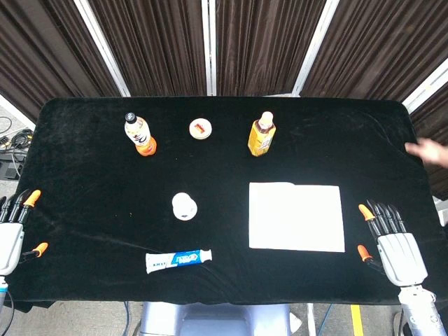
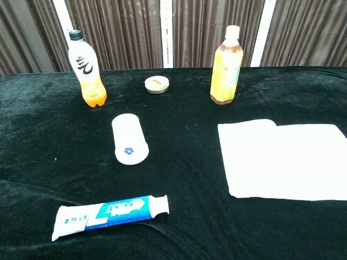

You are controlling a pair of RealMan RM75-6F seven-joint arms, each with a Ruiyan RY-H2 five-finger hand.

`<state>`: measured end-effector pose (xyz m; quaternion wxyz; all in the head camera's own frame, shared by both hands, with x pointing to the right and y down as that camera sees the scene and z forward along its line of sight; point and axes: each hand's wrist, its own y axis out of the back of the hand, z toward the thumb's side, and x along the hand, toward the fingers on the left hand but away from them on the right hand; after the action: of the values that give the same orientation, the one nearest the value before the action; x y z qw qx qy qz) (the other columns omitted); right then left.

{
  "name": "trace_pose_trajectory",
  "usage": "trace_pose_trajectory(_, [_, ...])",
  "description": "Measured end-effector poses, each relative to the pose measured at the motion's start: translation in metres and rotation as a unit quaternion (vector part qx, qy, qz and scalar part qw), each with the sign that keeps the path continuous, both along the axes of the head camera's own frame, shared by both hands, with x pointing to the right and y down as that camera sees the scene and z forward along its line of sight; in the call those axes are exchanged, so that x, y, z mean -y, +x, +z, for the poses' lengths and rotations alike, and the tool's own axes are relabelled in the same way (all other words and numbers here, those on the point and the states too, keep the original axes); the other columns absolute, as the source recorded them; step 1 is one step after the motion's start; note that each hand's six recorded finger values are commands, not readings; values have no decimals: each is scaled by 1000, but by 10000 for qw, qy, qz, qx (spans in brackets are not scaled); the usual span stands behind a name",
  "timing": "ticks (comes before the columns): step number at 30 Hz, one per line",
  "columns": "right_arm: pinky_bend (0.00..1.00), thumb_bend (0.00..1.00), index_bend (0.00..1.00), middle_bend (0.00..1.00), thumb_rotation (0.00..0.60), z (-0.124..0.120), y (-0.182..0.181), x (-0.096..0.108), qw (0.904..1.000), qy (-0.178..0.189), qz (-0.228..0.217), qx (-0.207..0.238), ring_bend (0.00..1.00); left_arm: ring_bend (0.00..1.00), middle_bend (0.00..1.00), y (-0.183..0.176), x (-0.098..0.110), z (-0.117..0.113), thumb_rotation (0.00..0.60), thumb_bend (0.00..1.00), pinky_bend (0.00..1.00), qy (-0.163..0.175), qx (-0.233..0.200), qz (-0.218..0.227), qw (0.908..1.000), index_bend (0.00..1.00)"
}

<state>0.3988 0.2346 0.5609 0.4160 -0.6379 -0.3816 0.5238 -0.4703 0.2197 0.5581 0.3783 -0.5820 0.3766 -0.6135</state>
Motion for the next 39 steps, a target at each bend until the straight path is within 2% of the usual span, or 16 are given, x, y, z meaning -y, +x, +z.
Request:
trace_pose_trajectory(23, [0, 221, 0, 0, 600, 6, -7, 4, 9999, -104, 31, 99, 0, 0, 0, -2, 2, -3, 600, 133, 0, 40, -45, -65, 10000, 0])
trace_pose_trajectory(29, [0, 220, 0, 0, 600, 12, -38, 13, 9987, -226, -71, 451, 0, 0, 0, -2, 1, -5, 600, 133, 0, 57, -51, -71, 9999, 0])
trace_pose_trajectory(34, [0, 220, 0, 0, 600, 22, -79, 28, 9965, -345, -221, 727, 0, 0, 0, -3, 2, -5, 600, 134, 0, 64, -54, -90, 9999, 0])
trace_pose_trajectory(39, [0, 219, 0, 0, 600, 34, -114, 36, 9937, -577, -133, 947, 0, 0, 0, -4, 2, -5, 600, 134, 0, 49, -41, -105, 9999, 0])
